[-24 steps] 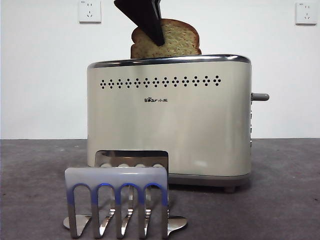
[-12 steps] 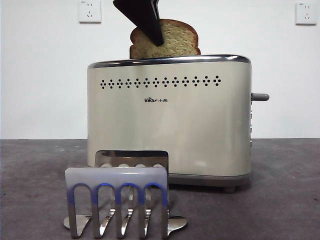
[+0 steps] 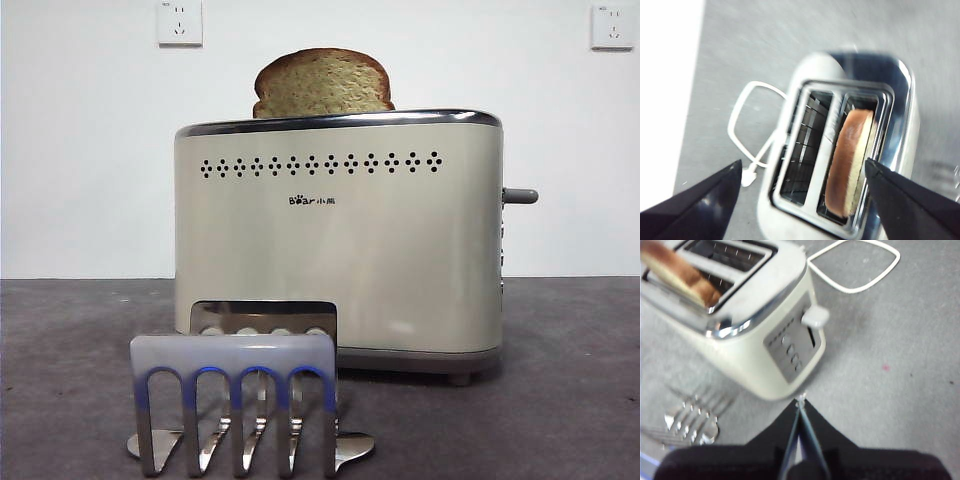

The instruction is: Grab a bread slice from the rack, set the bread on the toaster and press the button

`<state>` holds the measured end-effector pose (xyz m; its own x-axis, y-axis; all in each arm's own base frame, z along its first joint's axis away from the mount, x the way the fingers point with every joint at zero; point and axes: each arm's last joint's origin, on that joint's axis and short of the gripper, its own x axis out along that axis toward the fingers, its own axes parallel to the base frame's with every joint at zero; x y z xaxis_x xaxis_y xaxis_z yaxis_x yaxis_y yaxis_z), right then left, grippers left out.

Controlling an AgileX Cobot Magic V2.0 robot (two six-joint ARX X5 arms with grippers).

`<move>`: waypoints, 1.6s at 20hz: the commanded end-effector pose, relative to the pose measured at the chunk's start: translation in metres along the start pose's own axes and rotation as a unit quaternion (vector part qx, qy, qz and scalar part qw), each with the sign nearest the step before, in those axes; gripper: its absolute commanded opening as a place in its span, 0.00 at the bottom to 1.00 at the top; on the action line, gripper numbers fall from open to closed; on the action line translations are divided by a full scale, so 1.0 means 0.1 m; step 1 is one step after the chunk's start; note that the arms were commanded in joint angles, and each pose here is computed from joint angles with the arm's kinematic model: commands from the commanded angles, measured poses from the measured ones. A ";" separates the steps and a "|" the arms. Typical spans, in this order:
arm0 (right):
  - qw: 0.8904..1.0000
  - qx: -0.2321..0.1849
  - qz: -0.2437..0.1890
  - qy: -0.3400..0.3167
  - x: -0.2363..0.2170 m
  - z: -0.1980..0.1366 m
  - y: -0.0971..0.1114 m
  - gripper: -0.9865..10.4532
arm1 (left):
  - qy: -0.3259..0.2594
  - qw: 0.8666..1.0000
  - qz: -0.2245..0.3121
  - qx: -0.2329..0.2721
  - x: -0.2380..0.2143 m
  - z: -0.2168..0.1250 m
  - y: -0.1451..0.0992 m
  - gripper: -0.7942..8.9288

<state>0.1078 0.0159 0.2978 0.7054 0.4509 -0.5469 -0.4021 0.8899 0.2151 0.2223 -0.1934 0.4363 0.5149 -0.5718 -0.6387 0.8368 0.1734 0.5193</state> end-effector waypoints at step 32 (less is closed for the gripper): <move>0.937 0.309 0.129 0.099 1.74 0.20 -0.76 0.08 | 0.085 0.917 -0.049 -0.388 -0.51 -0.15 -0.31 0.07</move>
<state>0.2736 0.0288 0.2123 0.5019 0.7047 -0.5015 -0.1341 0.6362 0.7598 0.1730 -0.1569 0.4441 0.3966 -0.4896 -0.7765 0.7261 0.6849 -0.0609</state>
